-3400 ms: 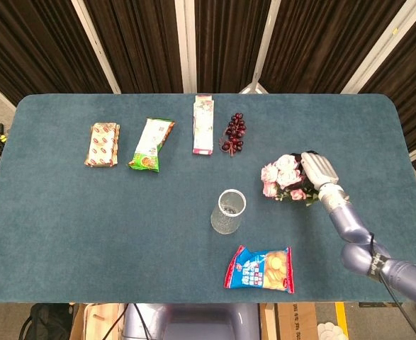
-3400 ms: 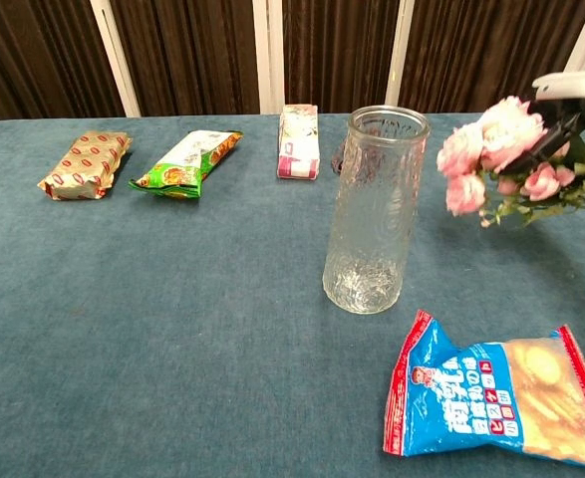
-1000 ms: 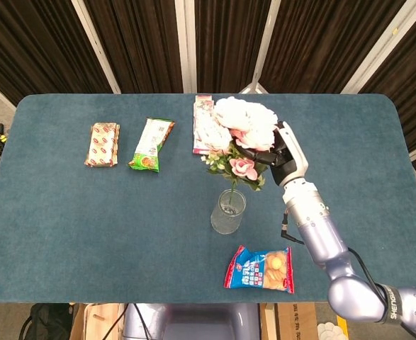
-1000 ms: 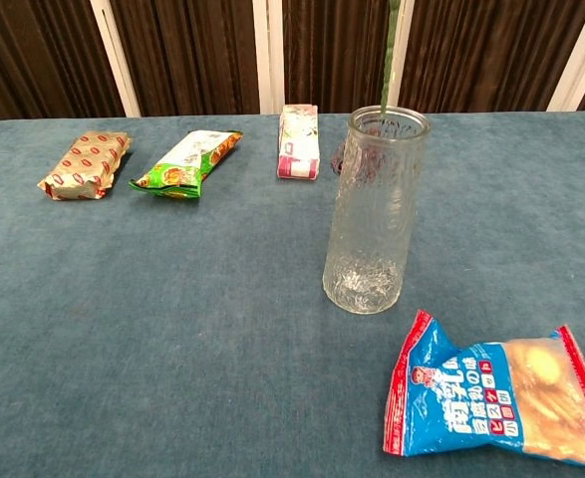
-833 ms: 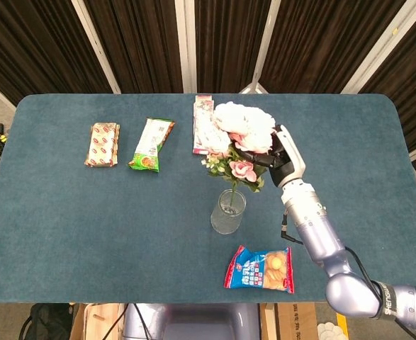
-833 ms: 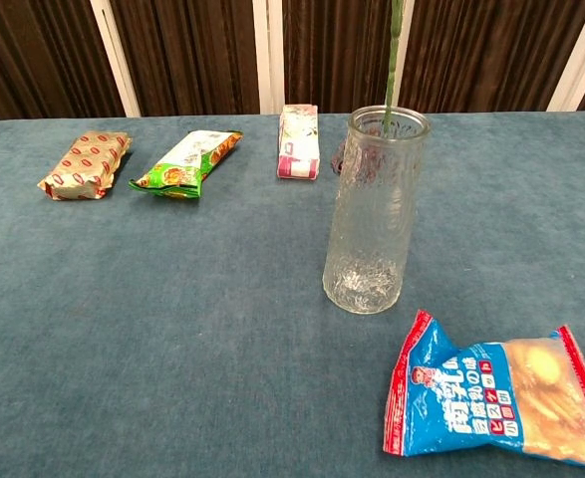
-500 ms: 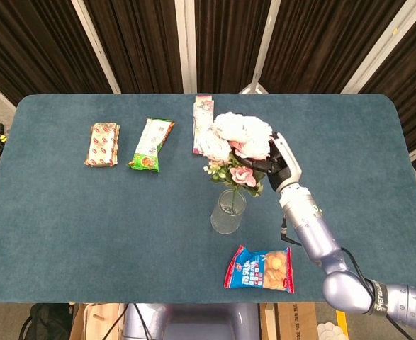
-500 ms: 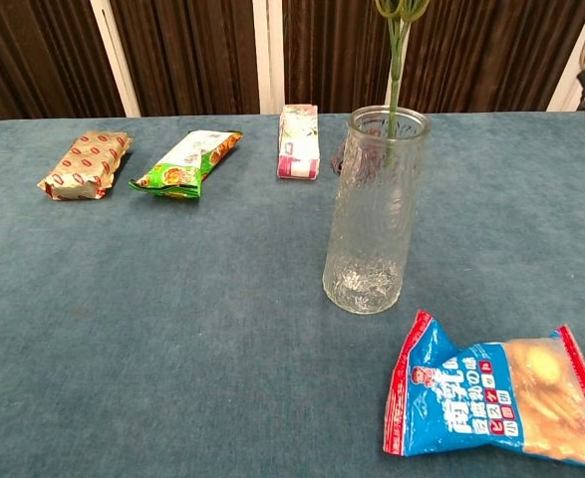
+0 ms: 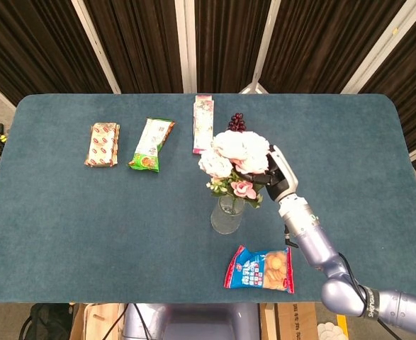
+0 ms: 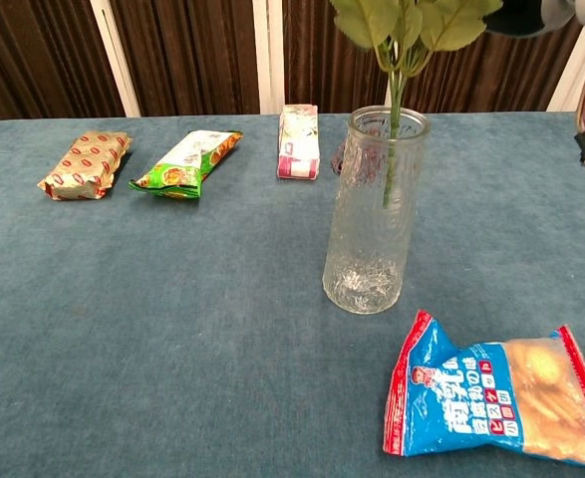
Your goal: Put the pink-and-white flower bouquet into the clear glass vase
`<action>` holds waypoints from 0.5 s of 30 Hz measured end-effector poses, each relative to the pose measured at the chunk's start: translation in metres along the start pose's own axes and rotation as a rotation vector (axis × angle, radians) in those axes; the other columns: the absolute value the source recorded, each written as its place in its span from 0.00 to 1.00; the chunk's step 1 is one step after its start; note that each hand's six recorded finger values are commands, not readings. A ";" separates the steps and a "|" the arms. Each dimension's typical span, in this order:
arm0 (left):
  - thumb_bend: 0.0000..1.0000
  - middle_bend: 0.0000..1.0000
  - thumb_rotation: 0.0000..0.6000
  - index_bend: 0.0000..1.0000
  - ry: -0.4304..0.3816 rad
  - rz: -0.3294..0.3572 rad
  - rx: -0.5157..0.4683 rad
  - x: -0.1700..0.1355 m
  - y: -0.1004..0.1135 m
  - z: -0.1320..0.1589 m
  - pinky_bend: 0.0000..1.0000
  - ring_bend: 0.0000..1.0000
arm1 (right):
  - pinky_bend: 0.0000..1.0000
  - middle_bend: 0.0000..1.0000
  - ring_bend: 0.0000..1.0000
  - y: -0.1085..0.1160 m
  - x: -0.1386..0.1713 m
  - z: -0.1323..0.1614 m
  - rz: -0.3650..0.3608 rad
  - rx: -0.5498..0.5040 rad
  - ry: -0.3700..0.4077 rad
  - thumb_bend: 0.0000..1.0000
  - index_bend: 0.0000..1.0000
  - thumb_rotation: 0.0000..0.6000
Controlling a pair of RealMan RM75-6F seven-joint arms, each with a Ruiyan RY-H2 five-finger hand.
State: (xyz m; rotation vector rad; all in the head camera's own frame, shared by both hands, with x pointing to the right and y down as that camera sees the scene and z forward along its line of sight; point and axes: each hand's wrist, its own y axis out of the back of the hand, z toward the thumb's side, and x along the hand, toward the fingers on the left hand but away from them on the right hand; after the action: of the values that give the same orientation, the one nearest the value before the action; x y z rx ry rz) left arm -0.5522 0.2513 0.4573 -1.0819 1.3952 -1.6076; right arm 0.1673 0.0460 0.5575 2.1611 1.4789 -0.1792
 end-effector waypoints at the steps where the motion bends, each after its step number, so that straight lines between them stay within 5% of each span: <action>1: 0.20 0.00 1.00 0.16 0.000 0.000 0.000 0.000 0.000 0.000 0.03 0.00 | 0.14 0.47 0.52 0.001 0.000 -0.003 0.001 0.000 -0.003 0.29 0.55 1.00; 10: 0.20 0.00 1.00 0.16 0.002 0.000 0.003 0.000 -0.001 0.000 0.03 0.00 | 0.14 0.47 0.50 0.004 -0.002 -0.029 0.003 0.011 -0.037 0.29 0.55 1.00; 15: 0.20 0.00 1.00 0.16 0.001 -0.002 0.005 0.000 -0.001 0.001 0.03 0.00 | 0.09 0.35 0.33 0.000 -0.001 -0.038 0.026 0.023 -0.055 0.25 0.36 1.00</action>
State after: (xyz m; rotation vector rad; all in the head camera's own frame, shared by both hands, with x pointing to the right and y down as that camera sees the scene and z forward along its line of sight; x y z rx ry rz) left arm -0.5515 0.2508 0.4584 -1.0802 1.3902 -1.6121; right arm 0.1602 0.0632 0.5906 2.1745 1.4244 -0.2452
